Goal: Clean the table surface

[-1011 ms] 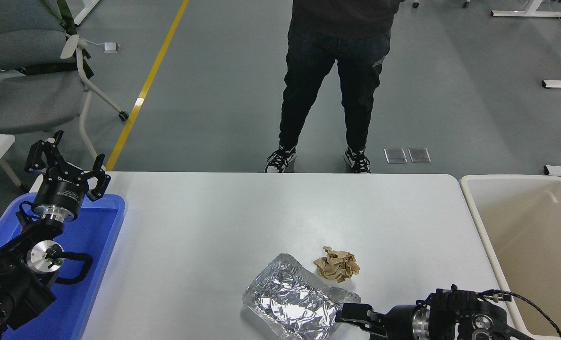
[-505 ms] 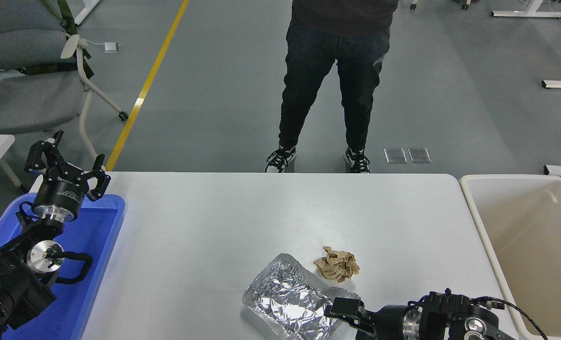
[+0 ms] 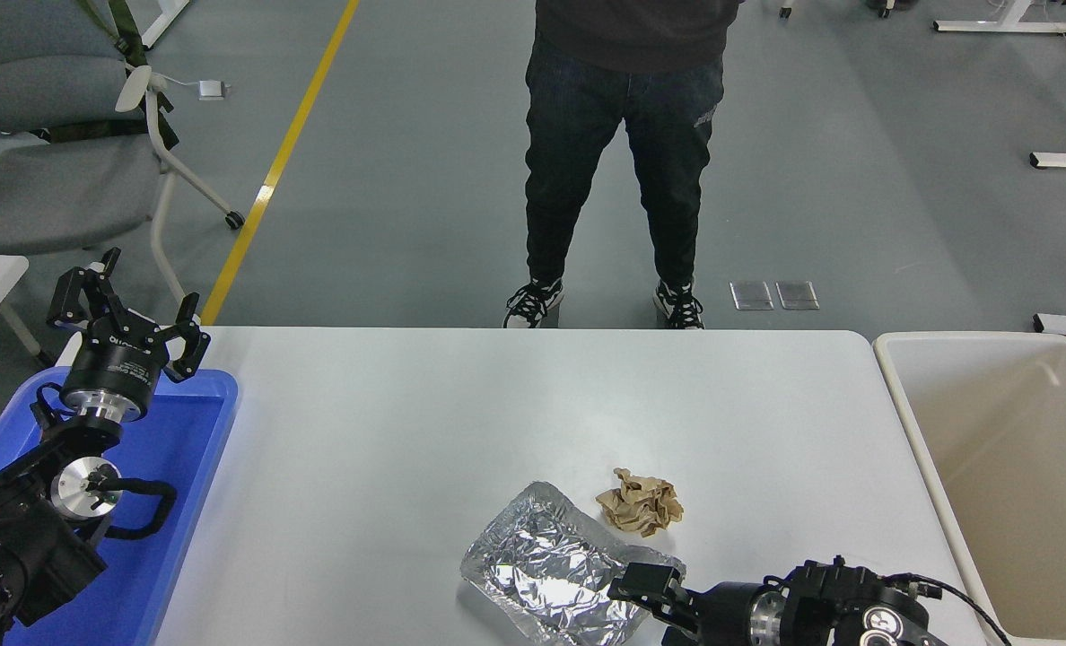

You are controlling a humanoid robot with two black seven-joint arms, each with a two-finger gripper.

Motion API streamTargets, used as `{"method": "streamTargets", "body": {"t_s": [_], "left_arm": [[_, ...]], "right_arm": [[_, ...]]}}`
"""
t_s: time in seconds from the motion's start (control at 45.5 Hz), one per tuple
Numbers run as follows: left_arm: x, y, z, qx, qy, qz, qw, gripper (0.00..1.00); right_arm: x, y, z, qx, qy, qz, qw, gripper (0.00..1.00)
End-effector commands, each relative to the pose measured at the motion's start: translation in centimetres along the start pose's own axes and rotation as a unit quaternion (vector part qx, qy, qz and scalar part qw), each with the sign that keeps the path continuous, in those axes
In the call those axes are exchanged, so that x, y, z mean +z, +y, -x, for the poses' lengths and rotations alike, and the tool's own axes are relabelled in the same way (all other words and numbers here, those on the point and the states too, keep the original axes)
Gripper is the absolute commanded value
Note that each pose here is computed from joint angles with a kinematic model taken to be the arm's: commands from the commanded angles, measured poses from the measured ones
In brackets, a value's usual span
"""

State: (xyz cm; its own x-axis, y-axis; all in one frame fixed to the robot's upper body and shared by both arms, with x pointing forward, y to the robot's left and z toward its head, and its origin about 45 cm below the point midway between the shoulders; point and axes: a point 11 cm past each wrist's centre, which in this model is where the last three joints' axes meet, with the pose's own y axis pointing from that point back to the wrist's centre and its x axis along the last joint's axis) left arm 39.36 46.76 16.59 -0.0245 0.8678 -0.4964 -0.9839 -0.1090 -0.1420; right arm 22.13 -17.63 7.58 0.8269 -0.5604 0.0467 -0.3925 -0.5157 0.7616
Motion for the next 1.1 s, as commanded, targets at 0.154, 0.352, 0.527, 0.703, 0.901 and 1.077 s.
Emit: {"method": "streamTargets", "body": {"t_s": [0.154, 0.352, 0.527, 0.703, 0.901, 1.077], "left_arm": [[0.0, 0.0, 0.0, -0.001, 0.0, 0.0, 1.0, 1.0], [0.0, 0.0, 0.0, 0.0, 0.0, 0.0, 1.0, 1.0], [0.0, 0.0, 0.0, 0.0, 0.0, 0.0, 1.0, 1.0], [0.0, 0.0, 0.0, 0.0, 0.0, 0.0, 1.0, 1.0], [0.0, 0.0, 0.0, 0.0, 0.0, 0.0, 1.0, 1.0], [0.0, 0.0, 0.0, 0.0, 0.0, 0.0, 1.0, 1.0]], "right_arm": [[0.4, -0.3, -0.2, 0.006, -0.009, 0.005, 1.0, 0.51], [0.8, -1.1, 1.1, -0.01, -0.015, 0.011, 1.0, 0.2], [1.0, -1.2, 1.2, -0.005, -0.014, 0.011, 1.0, 0.0], [0.6, -0.6, 0.1, 0.009, -0.025, -0.003, 1.0, 0.0], [0.6, 0.3, -0.4, 0.015, -0.031, -0.011, 0.999, 0.0], [0.6, 1.5, -0.9, 0.008, -0.061, -0.027, 0.998, 0.0]]}}
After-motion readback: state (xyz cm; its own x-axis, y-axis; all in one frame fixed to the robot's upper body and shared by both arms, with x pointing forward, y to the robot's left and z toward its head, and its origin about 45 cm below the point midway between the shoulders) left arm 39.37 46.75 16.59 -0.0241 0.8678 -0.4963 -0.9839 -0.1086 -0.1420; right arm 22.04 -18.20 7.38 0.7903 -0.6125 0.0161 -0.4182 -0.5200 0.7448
